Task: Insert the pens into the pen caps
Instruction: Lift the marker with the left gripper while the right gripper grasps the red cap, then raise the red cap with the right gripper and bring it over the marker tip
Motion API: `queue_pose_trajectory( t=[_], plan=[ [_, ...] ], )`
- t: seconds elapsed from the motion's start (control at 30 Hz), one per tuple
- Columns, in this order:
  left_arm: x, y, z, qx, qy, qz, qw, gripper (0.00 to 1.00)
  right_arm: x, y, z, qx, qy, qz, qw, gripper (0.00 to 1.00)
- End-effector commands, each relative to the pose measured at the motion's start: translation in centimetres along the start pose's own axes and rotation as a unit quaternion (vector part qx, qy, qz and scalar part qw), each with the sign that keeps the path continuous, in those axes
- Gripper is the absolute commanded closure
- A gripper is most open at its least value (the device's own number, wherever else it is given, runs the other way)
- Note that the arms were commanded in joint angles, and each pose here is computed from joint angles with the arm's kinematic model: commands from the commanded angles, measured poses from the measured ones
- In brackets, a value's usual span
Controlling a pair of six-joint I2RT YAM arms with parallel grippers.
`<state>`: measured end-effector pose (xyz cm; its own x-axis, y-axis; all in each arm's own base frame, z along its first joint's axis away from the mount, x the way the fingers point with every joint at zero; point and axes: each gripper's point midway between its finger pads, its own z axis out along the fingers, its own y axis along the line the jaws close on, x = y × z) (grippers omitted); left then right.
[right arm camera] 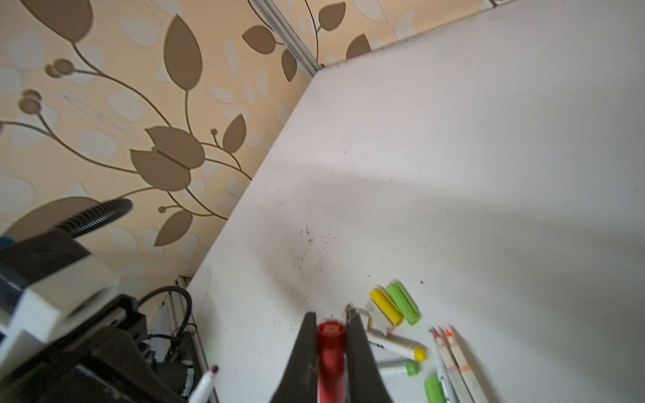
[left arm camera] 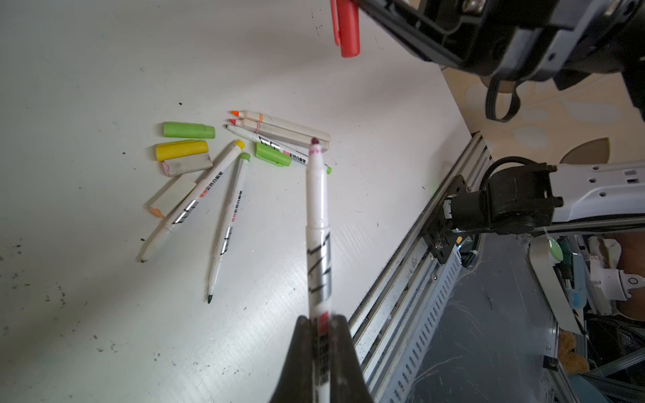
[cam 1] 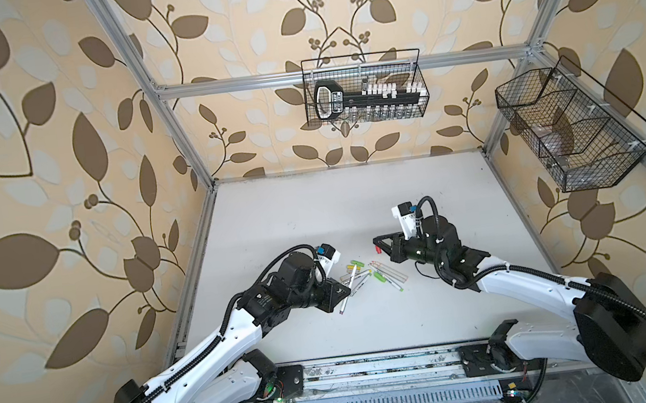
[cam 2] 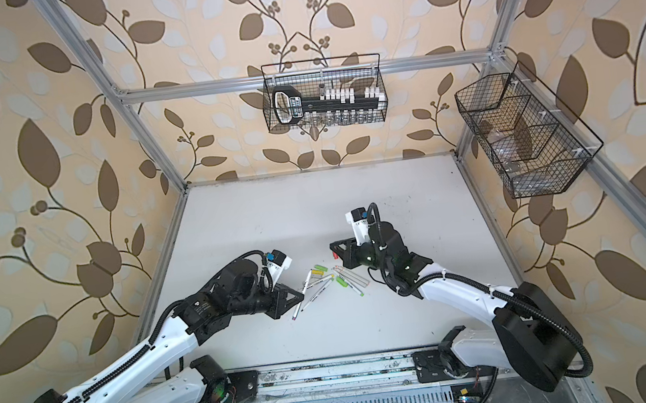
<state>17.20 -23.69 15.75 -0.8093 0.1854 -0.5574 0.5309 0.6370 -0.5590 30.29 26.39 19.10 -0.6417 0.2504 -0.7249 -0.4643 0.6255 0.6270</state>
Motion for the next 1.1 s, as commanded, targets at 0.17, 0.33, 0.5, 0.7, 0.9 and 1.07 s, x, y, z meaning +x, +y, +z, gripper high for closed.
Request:
queue_pose_trajectory(
  t=[0.17,0.33,0.5,0.7,0.9,1.07],
  plan=[
    [-1.1,-0.3,-1.1,-0.003,-0.040,0.013,0.999,1.00,-3.2,4.1,0.8,-0.092,-0.103,0.102,0.985,0.91],
    [-1.3,0.1,-1.8,-0.020,-0.057,0.014,0.998,1.00,-1.9,4.9,2.1,-0.099,-0.082,0.115,0.985,0.91],
    [-1.4,0.5,-2.1,-0.031,-0.064,0.014,0.997,1.00,-1.4,5.4,2.7,-0.122,-0.078,0.141,0.979,0.91],
    [-1.6,0.5,-2.4,-0.036,-0.071,0.015,0.997,1.00,-0.9,6.3,3.2,-0.131,-0.071,0.141,0.979,0.91],
    [-1.5,0.7,-2.4,-0.040,-0.070,0.013,0.997,1.00,-0.4,6.9,3.6,-0.137,-0.065,0.140,0.978,0.91],
    [-1.5,0.6,-2.4,-0.038,-0.070,0.014,0.997,1.00,-0.1,6.9,3.7,-0.136,-0.062,0.139,0.979,0.91]
  ],
)
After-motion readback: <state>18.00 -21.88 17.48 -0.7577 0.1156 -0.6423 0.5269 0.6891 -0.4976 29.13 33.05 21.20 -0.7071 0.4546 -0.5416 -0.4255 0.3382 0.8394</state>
